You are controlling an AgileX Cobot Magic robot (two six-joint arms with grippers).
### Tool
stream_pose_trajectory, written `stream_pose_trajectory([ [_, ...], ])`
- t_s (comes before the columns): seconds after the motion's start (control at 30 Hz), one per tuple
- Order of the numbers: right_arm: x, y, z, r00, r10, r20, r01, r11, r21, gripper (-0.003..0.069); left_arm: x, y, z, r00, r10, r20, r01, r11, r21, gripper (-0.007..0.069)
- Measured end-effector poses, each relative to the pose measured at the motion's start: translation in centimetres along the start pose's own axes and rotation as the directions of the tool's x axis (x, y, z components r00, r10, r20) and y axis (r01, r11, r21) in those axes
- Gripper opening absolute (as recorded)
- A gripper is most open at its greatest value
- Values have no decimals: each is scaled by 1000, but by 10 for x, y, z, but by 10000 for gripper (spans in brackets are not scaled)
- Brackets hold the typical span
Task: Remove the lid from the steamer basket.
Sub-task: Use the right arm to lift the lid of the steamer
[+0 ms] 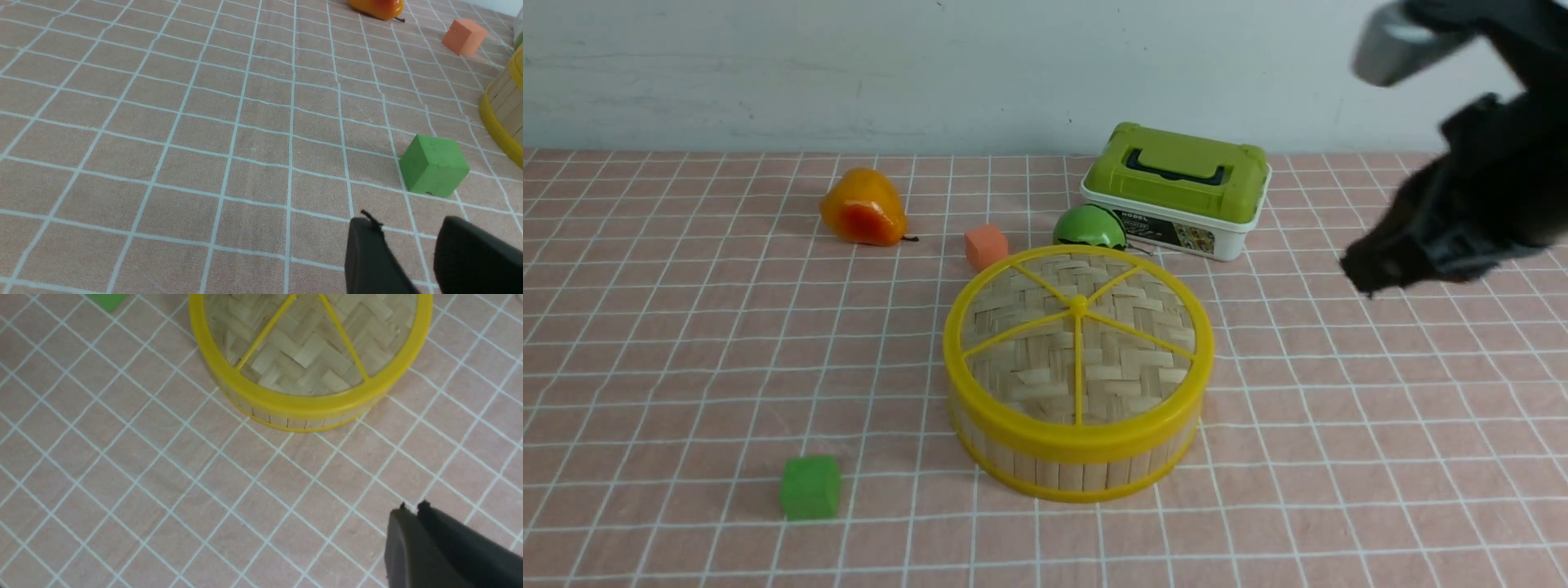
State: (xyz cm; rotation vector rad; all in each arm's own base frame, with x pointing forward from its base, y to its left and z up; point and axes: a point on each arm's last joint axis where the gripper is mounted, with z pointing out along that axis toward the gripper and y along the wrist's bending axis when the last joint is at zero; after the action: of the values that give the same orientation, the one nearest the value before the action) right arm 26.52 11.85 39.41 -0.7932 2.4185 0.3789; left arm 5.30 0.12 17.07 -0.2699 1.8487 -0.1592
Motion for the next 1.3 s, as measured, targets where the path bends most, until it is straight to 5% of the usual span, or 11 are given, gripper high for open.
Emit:
stream_pose_trajectory([
  [0.27, -55, -4, 87, 992, -2, -125, 5, 1000, 20, 99, 0, 0, 0, 1000, 0, 0, 0, 1000, 0, 239],
  [0.53, -87, -9, 164, 990, 28, -139, -36, 998, -57, 386, 0, 0, 0, 1000, 0, 0, 0, 1000, 0, 239],
  [0.7, -90, -10, 195, 989, 31, -142, -44, 995, -87, 443, 0, 0, 0, 1000, 0, 0, 0, 1000, 0, 239],
  [0.97, -86, -4, 227, 988, 15, -153, -29, 996, -89, 395, 0, 0, 0, 1000, 0, 0, 0, 1000, 0, 239],
  [1.17, -85, -3, 228, 984, -8, -177, -5, 997, -72, 126, 0, 0, 0, 1000, 0, 0, 0, 1000, 0, 239],
  [1.3, -85, -3, 223, 983, -13, -181, 1, 998, -68, 80, 0, 0, 0, 1000, 0, 0, 0, 1000, 0, 239],
])
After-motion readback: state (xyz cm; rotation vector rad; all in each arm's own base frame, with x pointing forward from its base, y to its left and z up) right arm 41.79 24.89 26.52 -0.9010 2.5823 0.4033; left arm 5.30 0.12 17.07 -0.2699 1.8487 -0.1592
